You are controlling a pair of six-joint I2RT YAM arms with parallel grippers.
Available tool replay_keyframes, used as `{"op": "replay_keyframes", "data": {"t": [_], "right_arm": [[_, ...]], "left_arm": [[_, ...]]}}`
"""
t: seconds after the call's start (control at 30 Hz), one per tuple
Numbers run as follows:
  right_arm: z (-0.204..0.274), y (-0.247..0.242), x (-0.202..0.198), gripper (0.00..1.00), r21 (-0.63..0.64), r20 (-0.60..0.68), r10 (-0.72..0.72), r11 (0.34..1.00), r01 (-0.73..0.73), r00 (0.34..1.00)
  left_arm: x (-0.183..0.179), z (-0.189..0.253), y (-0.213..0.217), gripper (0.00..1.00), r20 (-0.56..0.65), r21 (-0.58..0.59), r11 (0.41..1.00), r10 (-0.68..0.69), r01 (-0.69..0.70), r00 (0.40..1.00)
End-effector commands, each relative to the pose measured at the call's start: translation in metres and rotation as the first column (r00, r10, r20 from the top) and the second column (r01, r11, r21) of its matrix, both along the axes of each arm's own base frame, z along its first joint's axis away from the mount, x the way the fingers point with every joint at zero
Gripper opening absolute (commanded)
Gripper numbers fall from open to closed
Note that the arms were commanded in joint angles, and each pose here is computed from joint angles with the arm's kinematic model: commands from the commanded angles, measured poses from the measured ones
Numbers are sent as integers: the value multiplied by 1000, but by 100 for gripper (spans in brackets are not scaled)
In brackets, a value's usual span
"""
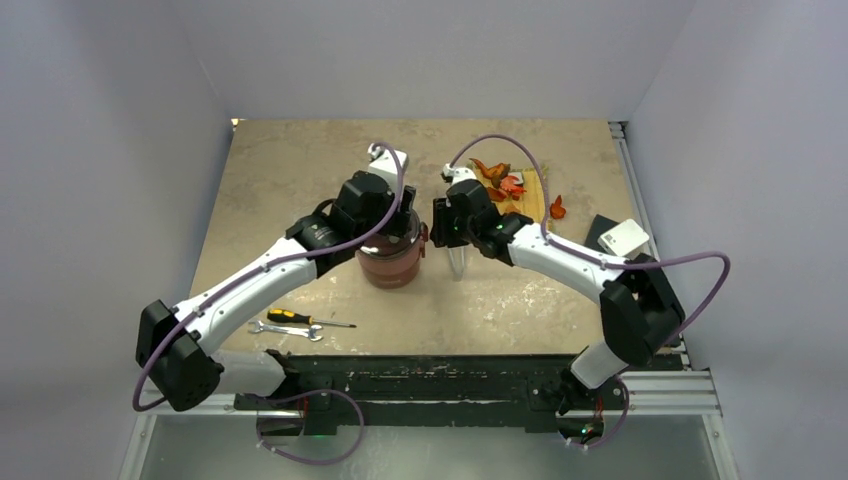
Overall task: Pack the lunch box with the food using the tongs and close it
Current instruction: Close the fastener on the packing box.
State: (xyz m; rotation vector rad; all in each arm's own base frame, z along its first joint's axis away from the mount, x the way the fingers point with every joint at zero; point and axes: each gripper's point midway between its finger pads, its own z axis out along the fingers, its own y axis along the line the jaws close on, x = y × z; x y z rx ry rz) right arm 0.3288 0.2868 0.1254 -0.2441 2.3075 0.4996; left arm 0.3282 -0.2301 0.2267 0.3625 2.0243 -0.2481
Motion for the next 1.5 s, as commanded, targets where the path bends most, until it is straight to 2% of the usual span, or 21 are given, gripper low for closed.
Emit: {"op": "replay_keyframes", "data": {"t": [0.0, 0.13, 0.27, 0.37, 0.43, 0.57, 0.67, 0.83, 1.0, 1.17, 1.47], "right_arm": [[49, -23, 9, 47, 31, 88, -128, 992, 126, 988], [78, -38, 11, 60, 31, 139, -174, 985, 172, 975], [121, -38, 11, 72, 96, 204, -182, 982, 165, 962], [158, -13, 0, 82, 172, 280, -69, 985, 21, 958], [179, 9, -12, 89, 186, 363, 10, 979, -83, 932], [205, 44, -28, 92, 133, 502, 181, 950, -283, 846], [211, 67, -32, 94, 44, 552, 295, 924, -380, 780], [199, 100, -30, 87, -75, 546, 457, 861, -503, 702], [174, 122, -26, 76, -179, 514, 580, 793, -582, 633], [157, 130, -17, 69, -236, 500, 617, 772, -590, 608], [131, 150, -14, 54, -249, 437, 684, 717, -651, 585]], "left_arm": [[-14, 31, 21, 71, -12, -19, 998, 63, -64, 998], [-17, 53, 27, 83, -12, -91, 993, 81, -81, 997], [-10, 55, 52, 87, -57, -171, 976, 130, -138, 990], [0, 40, 84, 88, -100, -208, 956, 191, -209, 976], [4, 27, 97, 89, -132, -228, 946, 203, -229, 970], [12, 8, 132, 88, -191, -289, 903, 271, -318, 943], [14, 0, 152, 88, -204, -322, 864, 337, -388, 919], [11, -20, 167, 88, -231, -351, 827, 378, -439, 897], [6, -41, 166, 87, -285, -349, 826, 355, -441, 890], [2, -51, 168, 87, -305, -359, 817, 354, -451, 884], [1, -59, 172, 87, -320, -354, 814, 358, -462, 877]]}}
